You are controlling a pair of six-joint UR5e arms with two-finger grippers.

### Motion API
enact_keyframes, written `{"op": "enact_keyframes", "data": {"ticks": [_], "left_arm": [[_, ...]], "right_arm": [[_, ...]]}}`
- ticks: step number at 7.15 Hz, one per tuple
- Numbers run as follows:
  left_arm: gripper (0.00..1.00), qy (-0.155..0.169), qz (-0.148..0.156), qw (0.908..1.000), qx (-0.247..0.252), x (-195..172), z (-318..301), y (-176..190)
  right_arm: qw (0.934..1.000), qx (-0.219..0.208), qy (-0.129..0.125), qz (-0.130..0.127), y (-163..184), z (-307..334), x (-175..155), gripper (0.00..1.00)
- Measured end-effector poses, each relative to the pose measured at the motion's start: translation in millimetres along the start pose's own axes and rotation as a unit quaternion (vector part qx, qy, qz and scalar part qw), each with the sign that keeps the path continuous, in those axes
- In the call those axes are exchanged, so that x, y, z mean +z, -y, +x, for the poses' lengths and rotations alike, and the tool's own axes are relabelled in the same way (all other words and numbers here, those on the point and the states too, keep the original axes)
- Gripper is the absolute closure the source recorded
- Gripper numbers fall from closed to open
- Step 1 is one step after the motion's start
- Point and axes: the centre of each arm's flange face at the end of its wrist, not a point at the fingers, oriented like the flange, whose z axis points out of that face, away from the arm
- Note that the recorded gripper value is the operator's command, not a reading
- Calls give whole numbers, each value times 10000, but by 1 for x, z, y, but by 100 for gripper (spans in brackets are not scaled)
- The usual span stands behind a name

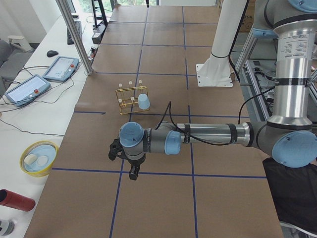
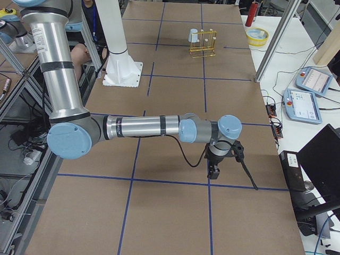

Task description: Hang cup on cup holder

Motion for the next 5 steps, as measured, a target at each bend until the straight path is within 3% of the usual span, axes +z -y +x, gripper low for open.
{"op": "enact_keyframes", "data": {"ticks": [5], "left_arm": [[0, 9, 97, 9999, 108, -9, 9, 5]], "right_arm": [[10000, 0, 0, 0, 0, 0, 0, 0]]}}
